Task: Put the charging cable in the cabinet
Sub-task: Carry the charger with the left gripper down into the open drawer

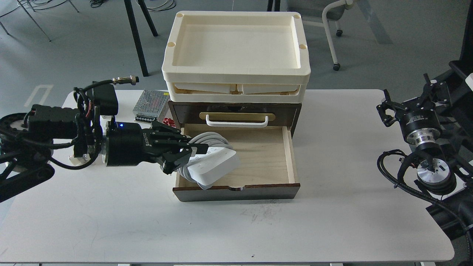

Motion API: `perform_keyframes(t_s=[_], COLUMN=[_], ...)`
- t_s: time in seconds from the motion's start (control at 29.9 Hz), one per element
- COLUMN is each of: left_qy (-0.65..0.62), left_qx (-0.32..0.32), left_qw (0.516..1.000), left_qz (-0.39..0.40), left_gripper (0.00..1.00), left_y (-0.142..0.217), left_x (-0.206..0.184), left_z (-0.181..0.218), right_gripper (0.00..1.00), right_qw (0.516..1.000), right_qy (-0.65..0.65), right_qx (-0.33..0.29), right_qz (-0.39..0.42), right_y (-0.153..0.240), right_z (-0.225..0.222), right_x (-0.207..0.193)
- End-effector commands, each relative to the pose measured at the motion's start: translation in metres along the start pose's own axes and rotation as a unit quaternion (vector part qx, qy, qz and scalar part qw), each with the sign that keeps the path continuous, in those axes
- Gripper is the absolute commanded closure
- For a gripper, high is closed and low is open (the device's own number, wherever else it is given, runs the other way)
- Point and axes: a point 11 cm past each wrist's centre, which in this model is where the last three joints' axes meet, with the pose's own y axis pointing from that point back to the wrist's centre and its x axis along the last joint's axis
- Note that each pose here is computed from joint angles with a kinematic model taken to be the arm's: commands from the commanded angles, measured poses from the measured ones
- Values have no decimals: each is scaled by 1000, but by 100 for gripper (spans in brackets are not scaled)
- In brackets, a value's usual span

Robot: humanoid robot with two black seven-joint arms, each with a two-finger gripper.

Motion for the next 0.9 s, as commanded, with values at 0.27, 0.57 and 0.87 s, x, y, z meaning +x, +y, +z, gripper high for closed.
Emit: perform_keyframes(t_s=[0.27, 0.57, 0.87], left_qy=[9, -28, -24], left_qx=[1, 25, 39], left_qw=[1000, 999, 999], left_qz=[6, -26, -28], left_gripper=[92, 92, 91], left_y=[-35, -62, -71], left_x=[-4, -31, -35], left_z=[-9, -25, -32], right_gripper=[0, 0, 0], right_qw=[1000, 1000, 1000], right_qy=[1, 0, 1], right_qx=[0, 0, 0], right_qz=[1, 1, 1], right_y=[0, 0, 0], right_z=[-1, 0, -1], right_x=[1, 0, 1])
